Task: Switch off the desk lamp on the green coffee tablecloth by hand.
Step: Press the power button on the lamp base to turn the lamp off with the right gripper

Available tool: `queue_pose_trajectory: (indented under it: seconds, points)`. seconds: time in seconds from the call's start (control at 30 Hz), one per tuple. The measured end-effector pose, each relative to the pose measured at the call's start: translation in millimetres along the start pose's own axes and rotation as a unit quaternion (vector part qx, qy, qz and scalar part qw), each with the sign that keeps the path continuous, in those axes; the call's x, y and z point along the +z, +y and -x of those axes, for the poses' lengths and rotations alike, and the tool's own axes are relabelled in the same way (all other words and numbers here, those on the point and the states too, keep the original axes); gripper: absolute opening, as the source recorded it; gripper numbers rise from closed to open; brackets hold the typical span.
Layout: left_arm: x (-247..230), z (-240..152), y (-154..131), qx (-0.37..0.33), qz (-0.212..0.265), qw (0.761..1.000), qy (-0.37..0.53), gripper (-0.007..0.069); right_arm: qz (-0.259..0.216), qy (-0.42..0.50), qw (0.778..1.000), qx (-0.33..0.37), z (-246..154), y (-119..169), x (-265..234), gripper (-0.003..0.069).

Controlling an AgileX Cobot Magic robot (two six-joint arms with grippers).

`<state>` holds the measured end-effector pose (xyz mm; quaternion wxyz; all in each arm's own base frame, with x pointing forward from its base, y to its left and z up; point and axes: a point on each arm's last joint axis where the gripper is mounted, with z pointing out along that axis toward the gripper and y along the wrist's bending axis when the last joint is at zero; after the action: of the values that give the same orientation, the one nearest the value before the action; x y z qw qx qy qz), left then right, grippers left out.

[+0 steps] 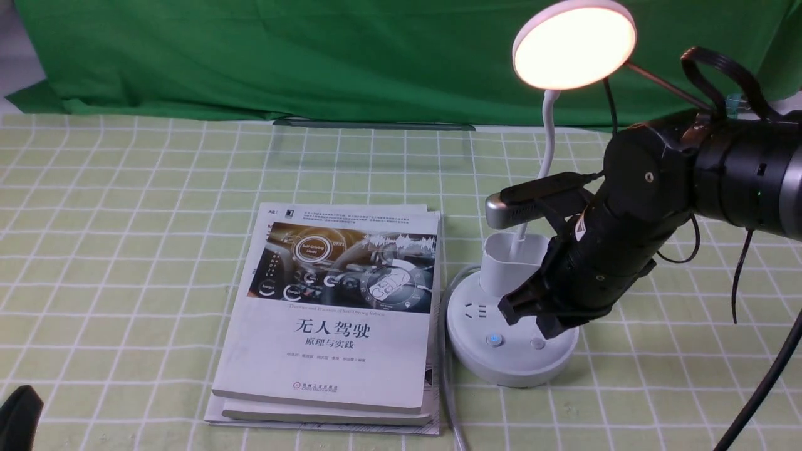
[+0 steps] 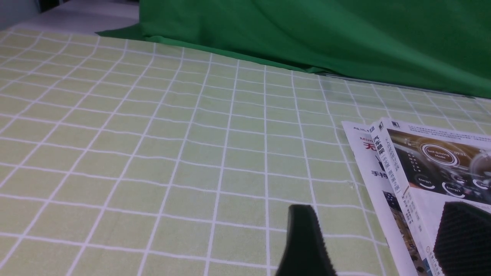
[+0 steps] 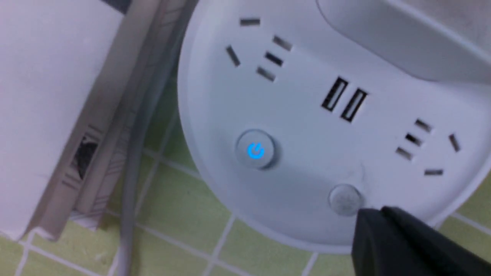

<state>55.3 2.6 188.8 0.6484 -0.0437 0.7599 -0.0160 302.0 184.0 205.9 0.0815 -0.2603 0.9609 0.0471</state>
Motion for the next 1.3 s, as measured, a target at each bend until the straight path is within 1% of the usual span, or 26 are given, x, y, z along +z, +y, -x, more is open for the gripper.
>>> queue_pose_trajectory:
  seconds: [0.23,0.33,0.5,0.73,1.03,1.2,1.3]
  points:
    - [0.0,0.0,0.0,0.0,0.0,1.0,0.0,0.041,0.003,0.003,1.0,-0.002,7.2,0.2,8.0,0.0043]
    - [0.0,0.0,0.0,0.0,0.0,1.0,0.0,0.041,0.008,0.026,1.0,0.003,7.2,0.8,24.8,0.0043]
    - [0.0,0.0,0.0,0.0,0.0,1.0,0.0,0.041,0.008,0.036,0.999,0.0,10.7,0.6,30.7,0.0044]
    - [0.0,0.0,0.0,0.0,0.0,1.0,0.0,0.041,0.008,0.029,1.0,-0.001,10.1,0.8,24.9,0.0045]
    - [0.0,0.0,0.0,0.0,0.0,1.0,0.0,0.041,0.008,-0.01,1.0,-0.003,7.8,2.1,-3.6,0.0045]
    - [0.0,0.0,0.0,0.0,0.0,1.0,0.0,0.041,0.008,-0.003,1.0,-0.002,6.6,1.9,0.8,0.0045]
    - [0.0,0.0,0.0,0.0,0.0,1.0,0.0,0.041,0.008,0.014,1.0,-0.001,6.2,1.3,12.7,0.0045]
